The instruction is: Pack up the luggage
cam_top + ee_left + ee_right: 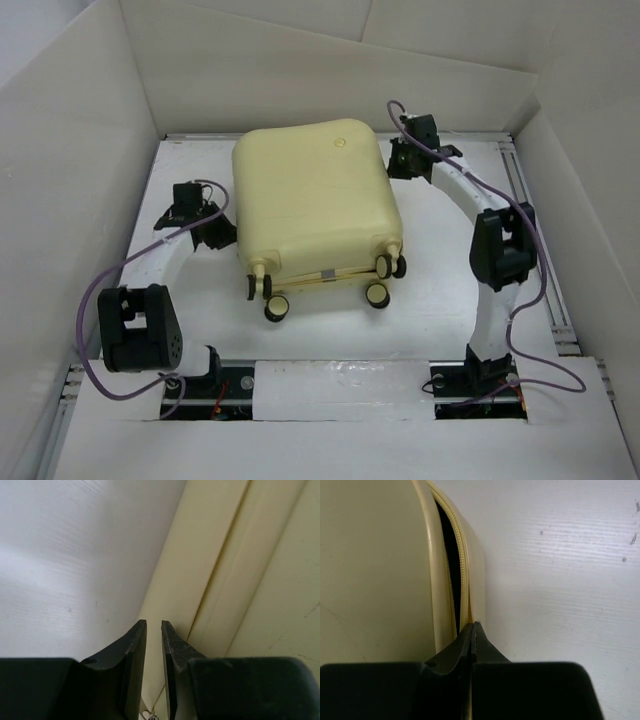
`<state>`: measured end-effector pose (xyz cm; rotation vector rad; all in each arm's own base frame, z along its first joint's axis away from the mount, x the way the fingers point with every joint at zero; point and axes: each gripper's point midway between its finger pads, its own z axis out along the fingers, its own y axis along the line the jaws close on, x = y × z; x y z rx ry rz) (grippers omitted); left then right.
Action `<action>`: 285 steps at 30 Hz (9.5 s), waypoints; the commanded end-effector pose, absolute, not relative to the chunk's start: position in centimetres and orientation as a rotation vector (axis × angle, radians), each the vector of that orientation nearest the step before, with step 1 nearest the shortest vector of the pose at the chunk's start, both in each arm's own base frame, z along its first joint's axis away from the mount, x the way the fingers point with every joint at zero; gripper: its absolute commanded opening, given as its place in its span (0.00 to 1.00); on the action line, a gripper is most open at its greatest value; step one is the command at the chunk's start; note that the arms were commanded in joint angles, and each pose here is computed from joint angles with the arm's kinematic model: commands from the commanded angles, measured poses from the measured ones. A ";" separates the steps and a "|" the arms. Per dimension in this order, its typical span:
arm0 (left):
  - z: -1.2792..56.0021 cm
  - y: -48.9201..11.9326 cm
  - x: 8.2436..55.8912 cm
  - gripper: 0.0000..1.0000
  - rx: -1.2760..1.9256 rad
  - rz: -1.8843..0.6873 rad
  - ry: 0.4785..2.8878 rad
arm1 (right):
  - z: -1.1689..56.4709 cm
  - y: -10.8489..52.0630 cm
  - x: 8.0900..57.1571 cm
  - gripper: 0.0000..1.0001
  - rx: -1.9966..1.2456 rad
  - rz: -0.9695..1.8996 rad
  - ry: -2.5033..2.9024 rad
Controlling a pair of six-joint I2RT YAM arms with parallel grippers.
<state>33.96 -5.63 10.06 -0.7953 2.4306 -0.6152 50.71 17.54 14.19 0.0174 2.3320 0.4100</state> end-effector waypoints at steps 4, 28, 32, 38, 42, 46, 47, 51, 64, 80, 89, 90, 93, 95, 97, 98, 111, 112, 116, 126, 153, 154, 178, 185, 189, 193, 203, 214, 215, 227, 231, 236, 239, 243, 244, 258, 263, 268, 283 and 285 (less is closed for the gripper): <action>10.1 -18.6 25.5 0.17 -0.371 -0.834 2.735 | 23.4 36.0 50.0 0.00 -0.402 0.884 2.089; 39.1 -6.5 47.5 0.60 -0.537 -0.705 1.804 | 30.9 4.3 34.9 0.00 0.461 0.356 1.922; 34.7 -7.1 55.3 0.58 -0.514 -0.793 1.935 | 24.7 5.5 31.5 0.00 0.545 0.444 2.044; 24.1 -7.3 60.7 0.58 -0.597 -0.795 2.082 | 17.4 7.2 30.2 0.00 0.567 0.466 2.199; 18.7 -10.1 59.3 0.58 -0.550 -0.883 2.193 | 15.2 10.5 32.7 0.00 0.456 0.550 2.224; 14.8 -14.6 55.9 0.57 -0.408 -0.963 2.334 | 14.8 14.1 35.6 0.00 0.336 0.593 2.242; 15.5 -15.9 54.8 0.57 -0.358 -0.980 2.335 | 14.7 15.6 35.9 0.00 0.277 0.628 2.254; 14.6 -17.1 48.5 0.56 -0.337 -0.991 2.380 | 17.6 20.9 40.2 0.00 0.065 0.749 2.209; 20.6 -6.4 28.6 0.57 -0.512 -0.370 2.266 | 30.7 24.3 53.7 0.62 -0.073 0.692 2.047; 30.6 -4.8 31.7 0.68 -0.584 -0.304 2.048 | 30.5 17.8 30.8 0.06 -0.275 0.777 1.990; 20.7 1.2 32.3 0.63 -0.901 -0.461 2.102 | 20.0 22.9 20.8 0.32 -0.434 0.998 2.145; 20.8 1.5 33.0 0.63 -0.904 -0.497 2.059 | 20.1 23.1 20.8 0.34 -0.447 1.008 2.117; 20.0 -0.5 34.5 0.66 -0.884 -0.689 2.026 | 20.0 23.3 21.6 0.37 -0.427 0.999 2.079; 19.5 -1.7 34.7 0.66 -0.902 -0.798 2.012 | 18.9 23.0 22.0 0.39 -0.402 0.962 2.118; 20.0 -1.6 36.3 0.66 -0.911 -0.845 1.946 | 17.6 22.0 23.3 0.40 -0.323 0.860 2.161; 20.0 -1.9 36.7 0.62 -0.911 -0.877 1.941 | 17.6 21.9 23.8 0.40 -0.321 0.832 2.160; 22.3 -5.8 42.0 0.59 -0.832 -1.014 1.971 | 15.0 25.5 20.8 0.60 -0.570 1.004 2.088; 23.3 -5.6 42.3 0.59 -0.807 -0.994 1.958 | 15.1 25.5 21.3 0.60 -0.587 0.983 2.044; 22.4 -4.2 41.4 0.57 -0.817 -0.890 2.024 | 13.6 25.4 21.8 0.59 -0.612 0.924 2.060; 12.5 -0.6 29.0 0.28 -1.007 -0.488 2.240 | 14.5 27.6 21.8 0.52 -0.670 0.998 1.924; 10.9 -12.7 25.4 0.49 -0.449 -1.189 2.163 | 16.1 29.5 21.4 0.37 -0.460 1.031 1.727; 10.9 -12.7 25.6 0.49 -0.430 -1.187 2.140 | 16.5 29.6 21.4 0.38 -0.457 1.037 1.711; 15.4 -24.0 24.7 0.00 -0.287 -1.292 1.963 | 18.3 23.1 19.2 0.00 -0.234 0.897 1.721; 18.1 -29.5 23.2 0.00 -0.309 -1.315 1.908 | 17.9 22.0 15.2 0.00 -0.255 1.009 1.861; 17.6 -31.7 23.0 0.00 -0.308 -1.337 1.909 | 17.9 24.0 12.0 0.00 -0.304 1.162 1.922; 16.8 -32.9 22.6 0.00 -0.271 -1.405 1.906 | 16.7 25.7 11.0 0.00 -0.373 1.117 2.027; 18.3 -35.4 21.8 0.00 -0.200 -1.588 1.850 | 19.5 32.3 14.0 0.00 -0.081 1.013 2.019; 17.9 -30.9 21.4 0.00 -0.155 -1.467 1.851 | 21.2 34.9 19.4 0.00 0.154 0.752 1.930; 19.6 -29.5 21.5 0.00 -0.150 -1.427 1.805 | 22.5 35.4 19.7 0.00 0.161 0.751 1.913; 27.7 -15.2 23.4 0.68 -0.455 -0.841 1.619 | 19.6 36.6 20.3 0.00 0.075 0.672 1.964; 30.4 -16.0 27.8 0.71 -0.530 -0.681 1.636 | 19.8 36.4 20.0 0.00 0.062 0.697 1.960; 31.6 -10.6 37.1 0.66 -0.572 -0.714 1.674 | 19.6 35.8 19.8 0.00 0.036 0.703 1.969; 29.6 -7.1 42.5 0.55 -0.594 -0.834 1.760 | 19.7 35.8 19.6 0.00 0.012 0.711 1.968; 26.3 -7.8 46.9 0.54 -0.561 -0.806 1.908 | 19.8 35.9 19.3 0.00 -0.017 0.727 1.969; 25.7 -8.2 47.4 0.52 -0.551 -0.826 1.925 | 20.2 35.8 19.3 0.00 -0.012 0.736 1.962; 20.1 -20.5 39.4 0.38 -0.395 -1.316 2.014 | 20.4 44.8 19.9 0.00 -0.260 0.759 1.966; 23.0 -20.5 35.2 0.39 -0.235 -1.333 2.030 | 21.3 48.2 20.8 0.00 -0.362 0.854 1.935; 23.4 -22.7 31.1 0.42 -0.054 -1.584 2.077 | 23.0 47.8 19.9 0.00 -0.417 0.893 1.867; 26.6 -22.4 21.2 0.51 -0.014 -1.824 1.976 | 22.8 49.8 17.8 0.00 -0.497 1.184 1.688; 27.3 -22.2 20.2 0.52 -0.022 -1.846 1.957 | 23.1 49.6 17.5 0.00 -0.504 1.195 1.684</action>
